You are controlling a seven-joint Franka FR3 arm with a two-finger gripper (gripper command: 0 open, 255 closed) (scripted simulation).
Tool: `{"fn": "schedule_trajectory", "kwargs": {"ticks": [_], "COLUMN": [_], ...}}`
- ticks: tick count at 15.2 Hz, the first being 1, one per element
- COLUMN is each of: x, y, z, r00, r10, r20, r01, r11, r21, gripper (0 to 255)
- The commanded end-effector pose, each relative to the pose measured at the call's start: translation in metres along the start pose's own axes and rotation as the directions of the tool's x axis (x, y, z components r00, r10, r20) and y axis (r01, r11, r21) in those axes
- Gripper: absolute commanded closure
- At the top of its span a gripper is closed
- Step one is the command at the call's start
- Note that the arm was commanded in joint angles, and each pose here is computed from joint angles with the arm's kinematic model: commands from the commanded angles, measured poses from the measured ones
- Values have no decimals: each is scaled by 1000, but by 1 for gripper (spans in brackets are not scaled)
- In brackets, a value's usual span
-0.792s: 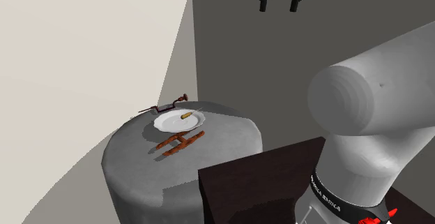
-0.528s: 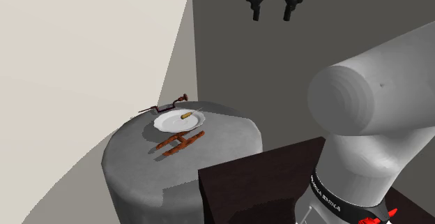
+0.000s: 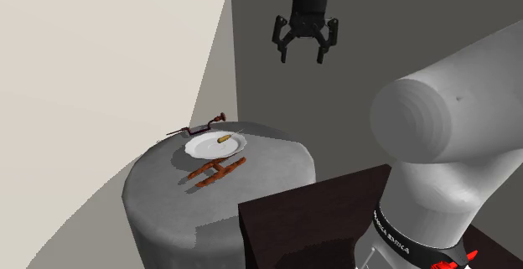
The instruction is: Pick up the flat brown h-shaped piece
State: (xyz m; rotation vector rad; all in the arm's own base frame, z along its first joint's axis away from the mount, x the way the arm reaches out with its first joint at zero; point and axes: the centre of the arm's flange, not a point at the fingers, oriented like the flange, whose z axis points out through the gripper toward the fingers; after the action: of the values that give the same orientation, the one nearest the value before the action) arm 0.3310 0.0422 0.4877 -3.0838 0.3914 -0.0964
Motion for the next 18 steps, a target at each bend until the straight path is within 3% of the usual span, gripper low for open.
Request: {"fn": "schedule_trajectory", "kwargs": {"ticks": [1,9,18], "x": [-2,4,16], "y": [-16,-67,-126], "z": [25,115,216], "r00": [999,987,956], "r10": [34,156,290], "r20": [4,25,52], "r01": [-34,-156,-292], "r11": [999,987,956], "r21": [5,21,35], "gripper": [0,0,0]}}
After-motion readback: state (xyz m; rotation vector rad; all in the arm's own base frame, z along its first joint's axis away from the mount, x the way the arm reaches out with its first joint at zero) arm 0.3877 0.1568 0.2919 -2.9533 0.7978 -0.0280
